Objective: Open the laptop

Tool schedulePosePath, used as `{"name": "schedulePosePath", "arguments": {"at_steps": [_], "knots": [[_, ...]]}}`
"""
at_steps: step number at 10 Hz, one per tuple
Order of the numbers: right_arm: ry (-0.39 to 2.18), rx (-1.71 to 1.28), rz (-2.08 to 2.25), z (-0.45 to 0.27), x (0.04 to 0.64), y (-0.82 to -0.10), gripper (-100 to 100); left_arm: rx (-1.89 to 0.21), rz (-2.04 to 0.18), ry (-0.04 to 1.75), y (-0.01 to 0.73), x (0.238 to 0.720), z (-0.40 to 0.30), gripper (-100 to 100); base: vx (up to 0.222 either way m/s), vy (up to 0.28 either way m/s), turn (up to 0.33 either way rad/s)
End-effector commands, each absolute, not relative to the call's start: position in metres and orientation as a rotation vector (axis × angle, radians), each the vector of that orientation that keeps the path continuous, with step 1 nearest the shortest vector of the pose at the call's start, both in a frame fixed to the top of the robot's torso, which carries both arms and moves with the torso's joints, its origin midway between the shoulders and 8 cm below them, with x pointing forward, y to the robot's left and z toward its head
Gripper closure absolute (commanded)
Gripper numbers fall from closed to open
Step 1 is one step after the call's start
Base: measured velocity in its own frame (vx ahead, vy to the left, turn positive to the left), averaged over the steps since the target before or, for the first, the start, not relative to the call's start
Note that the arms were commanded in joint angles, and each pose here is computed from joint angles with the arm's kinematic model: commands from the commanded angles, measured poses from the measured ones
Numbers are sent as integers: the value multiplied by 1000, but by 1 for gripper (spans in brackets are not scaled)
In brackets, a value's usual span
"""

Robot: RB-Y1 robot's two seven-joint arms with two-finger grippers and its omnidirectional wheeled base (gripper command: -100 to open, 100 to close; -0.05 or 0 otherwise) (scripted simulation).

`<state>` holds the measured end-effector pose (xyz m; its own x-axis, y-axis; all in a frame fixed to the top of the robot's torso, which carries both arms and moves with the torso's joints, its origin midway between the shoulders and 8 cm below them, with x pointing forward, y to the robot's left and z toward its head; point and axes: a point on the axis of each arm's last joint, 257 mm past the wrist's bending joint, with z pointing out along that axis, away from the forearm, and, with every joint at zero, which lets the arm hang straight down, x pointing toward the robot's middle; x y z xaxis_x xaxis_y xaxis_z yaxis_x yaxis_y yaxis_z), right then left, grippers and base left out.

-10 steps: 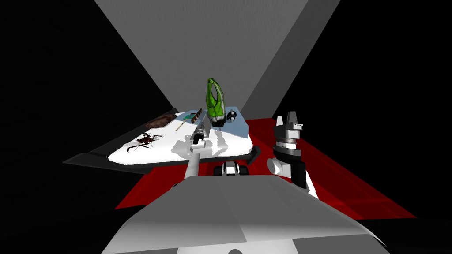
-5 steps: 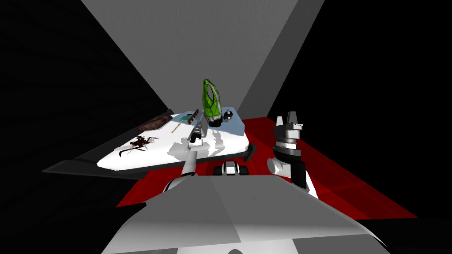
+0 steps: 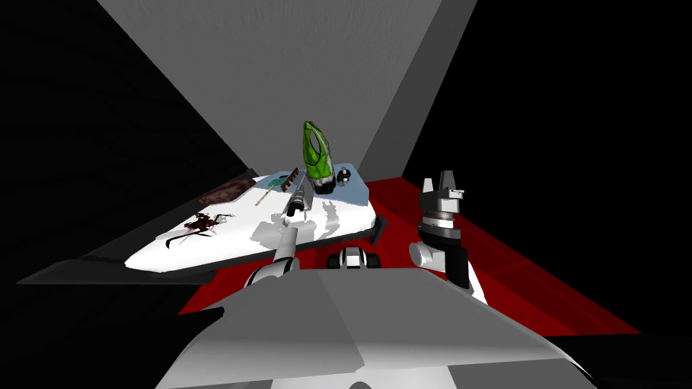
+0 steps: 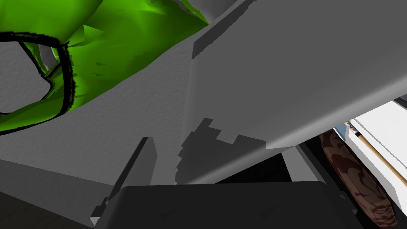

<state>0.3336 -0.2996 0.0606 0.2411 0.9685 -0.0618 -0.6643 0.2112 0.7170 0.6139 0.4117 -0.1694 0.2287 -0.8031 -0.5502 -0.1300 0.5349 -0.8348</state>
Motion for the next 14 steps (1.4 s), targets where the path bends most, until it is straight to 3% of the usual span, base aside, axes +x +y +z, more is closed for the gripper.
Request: {"name": "schedulePosePath", "arguments": {"at_steps": [1, 6, 7, 9, 10, 13, 14], "knots": [[577, 637, 1226, 61, 334, -300, 0, -938, -544, 1260, 438, 618, -167, -100, -73, -30, -103], [578, 637, 1226, 61, 334, -300, 0, -991, -495, 1233, 491, 622, -172, -100, -47, -25, -114], [578, 637, 1226, 61, 334, -300, 0, -977, -488, 1170, 515, 625, -141, -100, -88, -45, -197], [578, 637, 1226, 61, 334, -300, 0, -1014, -475, 1206, 518, 623, -167, -100, -42, -26, -39], [578, 637, 1226, 61, 334, -300, 0, -1007, -468, 1144, 542, 624, -138, -100, -44, -34, -183], [578, 637, 1226, 61, 334, -300, 0, -1040, -456, 1175, 544, 621, -161, -100, -24, -13, -30], [578, 637, 1226, 61, 334, -300, 0, -1032, -451, 1107, 567, 622, -130, -100, -42, -30, -192]]}}
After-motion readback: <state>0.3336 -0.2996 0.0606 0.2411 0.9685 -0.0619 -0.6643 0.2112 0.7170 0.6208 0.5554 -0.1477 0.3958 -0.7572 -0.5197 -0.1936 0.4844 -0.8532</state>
